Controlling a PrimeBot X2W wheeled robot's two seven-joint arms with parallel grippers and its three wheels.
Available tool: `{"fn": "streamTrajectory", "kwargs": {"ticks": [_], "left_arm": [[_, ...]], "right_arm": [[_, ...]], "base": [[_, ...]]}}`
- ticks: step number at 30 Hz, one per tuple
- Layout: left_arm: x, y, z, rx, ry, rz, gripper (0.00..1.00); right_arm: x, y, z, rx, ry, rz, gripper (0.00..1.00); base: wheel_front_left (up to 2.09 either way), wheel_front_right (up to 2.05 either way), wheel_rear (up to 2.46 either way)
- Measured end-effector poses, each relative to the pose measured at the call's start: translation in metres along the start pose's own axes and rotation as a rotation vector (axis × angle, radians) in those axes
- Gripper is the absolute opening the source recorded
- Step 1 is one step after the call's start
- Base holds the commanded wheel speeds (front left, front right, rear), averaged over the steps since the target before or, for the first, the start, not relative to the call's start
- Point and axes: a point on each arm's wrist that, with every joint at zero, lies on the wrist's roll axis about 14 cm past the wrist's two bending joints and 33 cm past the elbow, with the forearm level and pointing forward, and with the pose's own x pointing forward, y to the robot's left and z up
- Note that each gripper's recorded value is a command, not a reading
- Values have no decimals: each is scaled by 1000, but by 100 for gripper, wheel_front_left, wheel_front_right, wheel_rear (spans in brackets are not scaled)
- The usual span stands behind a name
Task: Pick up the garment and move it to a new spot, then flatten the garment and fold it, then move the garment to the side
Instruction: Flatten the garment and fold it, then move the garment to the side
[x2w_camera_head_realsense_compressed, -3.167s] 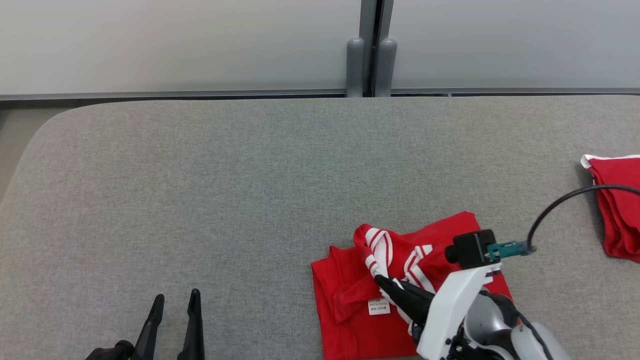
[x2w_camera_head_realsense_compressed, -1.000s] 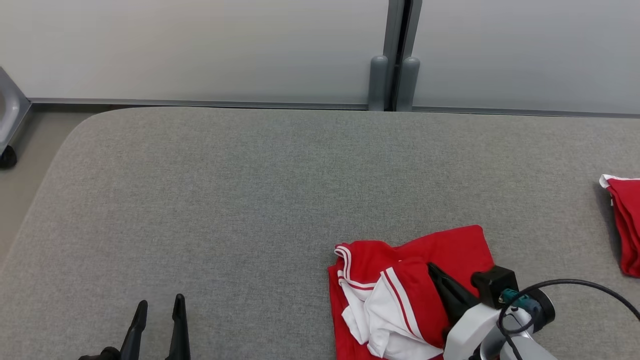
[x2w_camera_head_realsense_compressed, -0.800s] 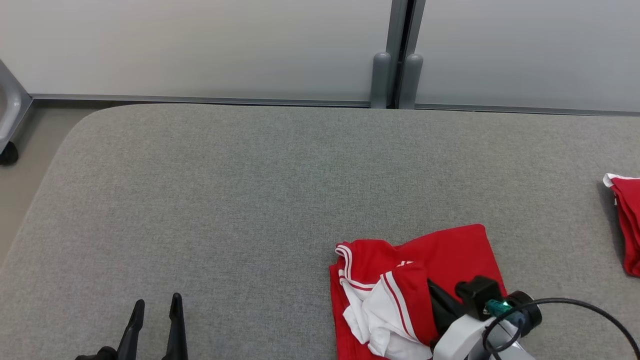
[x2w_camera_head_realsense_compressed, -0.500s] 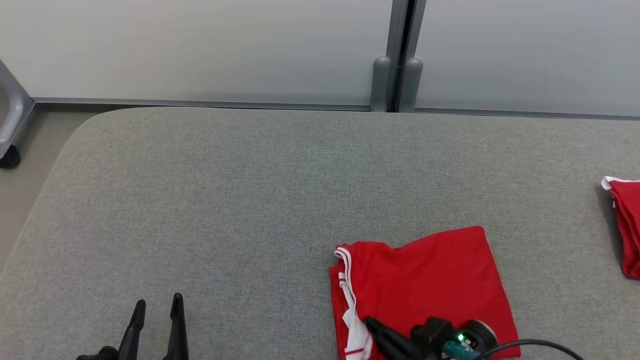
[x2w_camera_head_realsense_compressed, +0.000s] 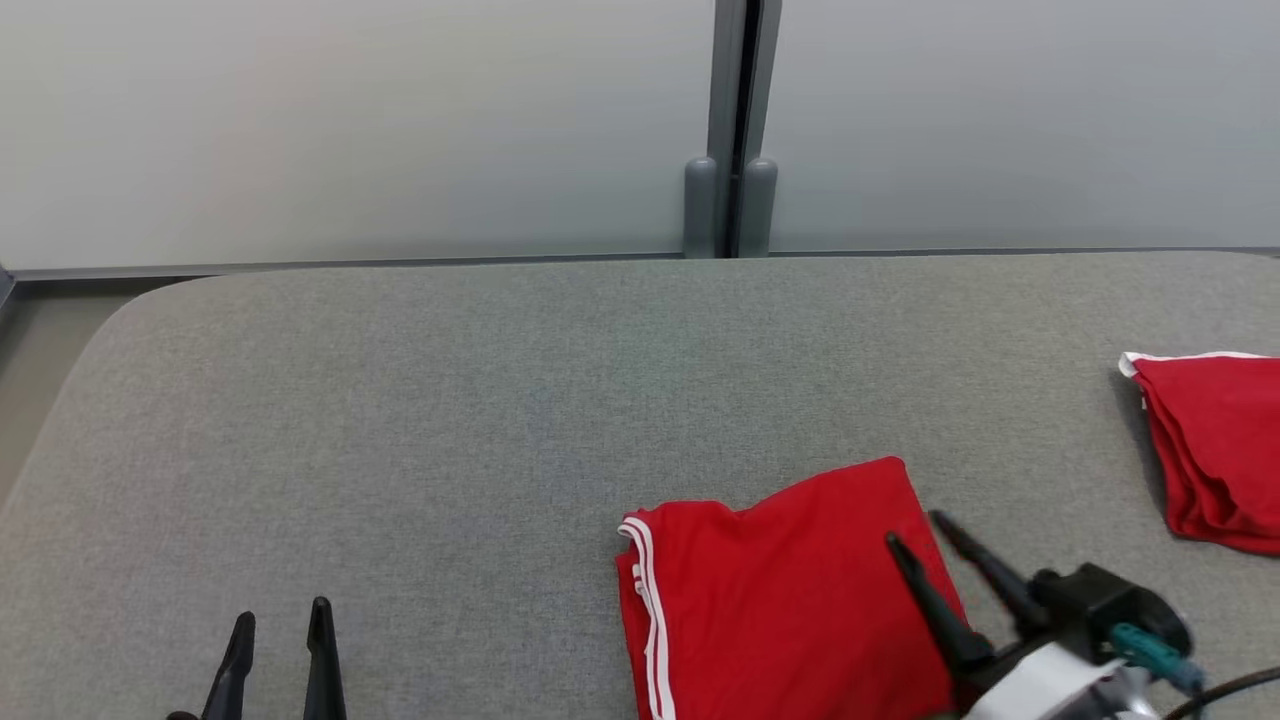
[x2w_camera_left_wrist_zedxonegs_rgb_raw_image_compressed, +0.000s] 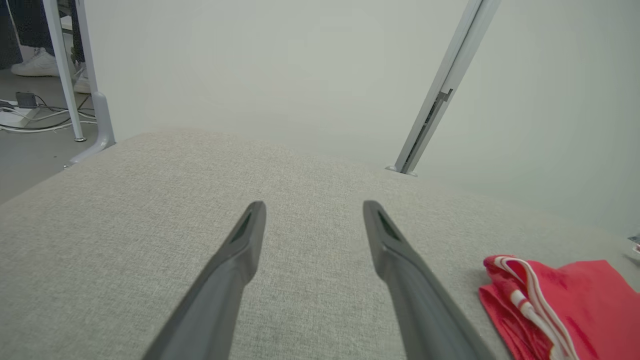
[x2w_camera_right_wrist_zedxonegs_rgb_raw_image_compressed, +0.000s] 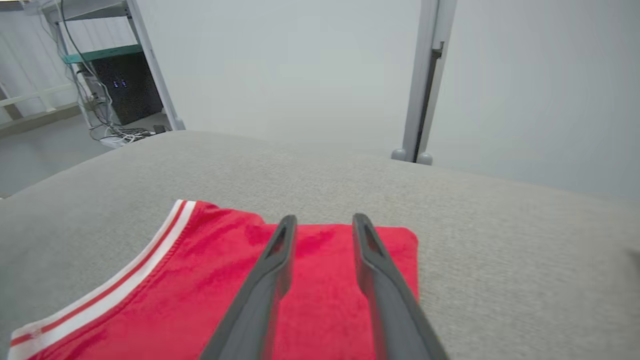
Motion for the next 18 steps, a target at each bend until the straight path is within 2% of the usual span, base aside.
{"fn": "streamTrajectory", "kwargs": {"ticks": [4,8,13,18], "left_arm": [[1,-4,11,4,-36,-15,100],[-1,-3,13,11,-43,-16,100],[-9,2,11,18,-39,-3,100],[-13,6,13,21,-45,8,100]], "right_arm": [[-27,-56,22,-82,-59,-179,100],[-50,-89,33,-125,-87,-300,100],[-68,-104,29,-105,-87,-386,100],[-75,-106,20,-82,-71,-418,100]], "base": [[0,0,0],[0,0,0],[0,0,0],[0,0,0]]}}
